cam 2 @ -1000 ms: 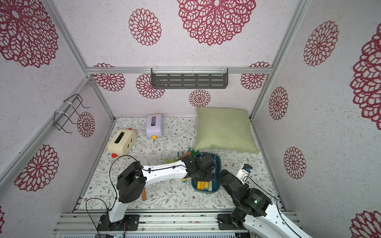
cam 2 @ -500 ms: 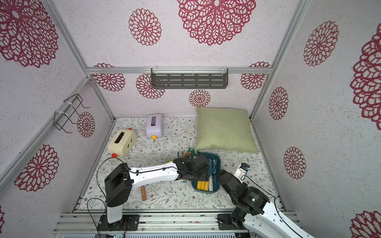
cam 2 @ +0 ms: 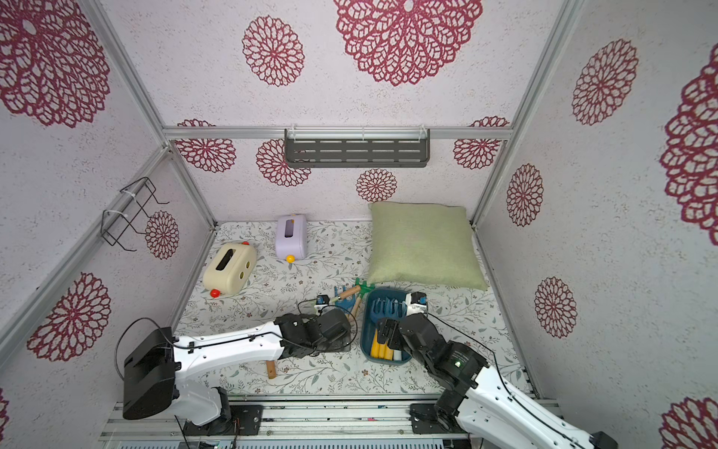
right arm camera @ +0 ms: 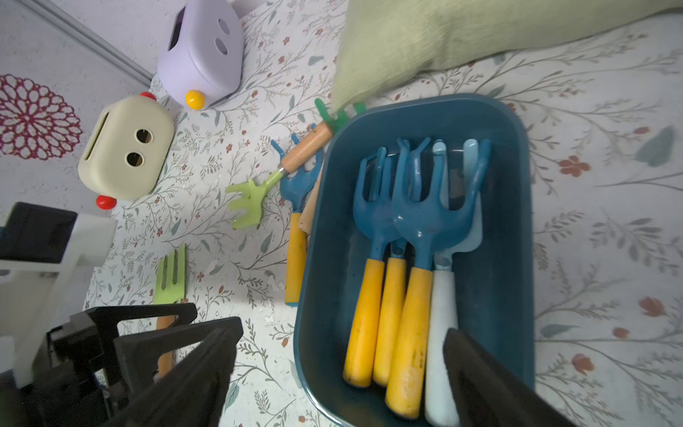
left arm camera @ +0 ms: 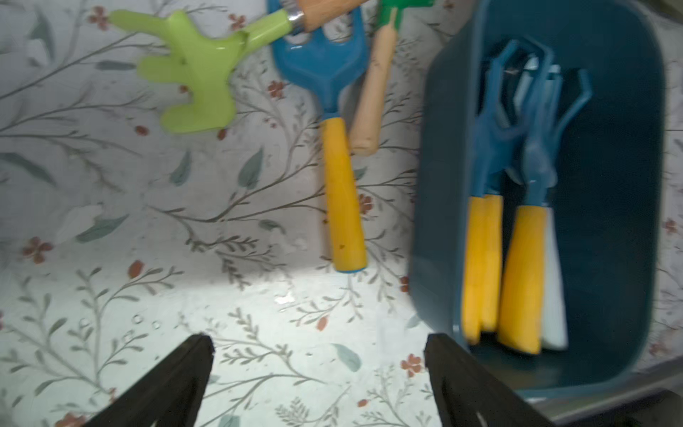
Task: Put the rake into the storage box
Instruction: Pick up the rake at the center of the board.
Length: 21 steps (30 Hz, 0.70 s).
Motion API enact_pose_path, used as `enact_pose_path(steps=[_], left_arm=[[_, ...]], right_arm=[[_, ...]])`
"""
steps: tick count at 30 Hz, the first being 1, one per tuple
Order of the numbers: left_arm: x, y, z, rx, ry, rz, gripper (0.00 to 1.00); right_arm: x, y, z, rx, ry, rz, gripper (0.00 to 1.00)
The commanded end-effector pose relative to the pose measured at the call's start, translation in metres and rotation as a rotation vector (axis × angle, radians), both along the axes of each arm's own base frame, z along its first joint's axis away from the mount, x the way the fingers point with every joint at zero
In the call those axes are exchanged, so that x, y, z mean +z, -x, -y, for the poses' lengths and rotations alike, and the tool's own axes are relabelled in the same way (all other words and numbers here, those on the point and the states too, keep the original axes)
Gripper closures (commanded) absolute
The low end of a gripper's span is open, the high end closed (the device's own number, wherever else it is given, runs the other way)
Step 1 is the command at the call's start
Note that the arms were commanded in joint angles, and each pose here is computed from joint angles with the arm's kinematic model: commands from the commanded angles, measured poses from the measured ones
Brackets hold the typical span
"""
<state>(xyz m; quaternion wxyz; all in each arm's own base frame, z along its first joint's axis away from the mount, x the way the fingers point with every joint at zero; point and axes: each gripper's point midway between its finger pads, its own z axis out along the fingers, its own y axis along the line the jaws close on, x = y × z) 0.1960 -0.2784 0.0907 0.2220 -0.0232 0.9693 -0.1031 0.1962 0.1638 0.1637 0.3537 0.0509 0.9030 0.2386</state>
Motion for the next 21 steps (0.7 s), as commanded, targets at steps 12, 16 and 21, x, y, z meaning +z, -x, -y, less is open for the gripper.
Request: enact_pose_path(steps=[12, 16, 21], left_arm=[[-0.027, 0.034, -0.145, 0.393, -0.032, -0.060, 0.01], [-0.037, 0.040, -0.174, 0.474, -0.040, -0.073, 0.04], [-0.047, 0.040, -0.189, 0.528, -0.028, -0.086, 0.12]], right_arm=[[0.000, -0.005, -0.027, 0.104, 0.003, 0.013, 0.06], [-0.002, -0.004, -0.024, 0.093, 0.000, 0.008, 0.06], [-0.003, -0.003, -0.022, 0.086, -0.001, 0.004, 0.06]])
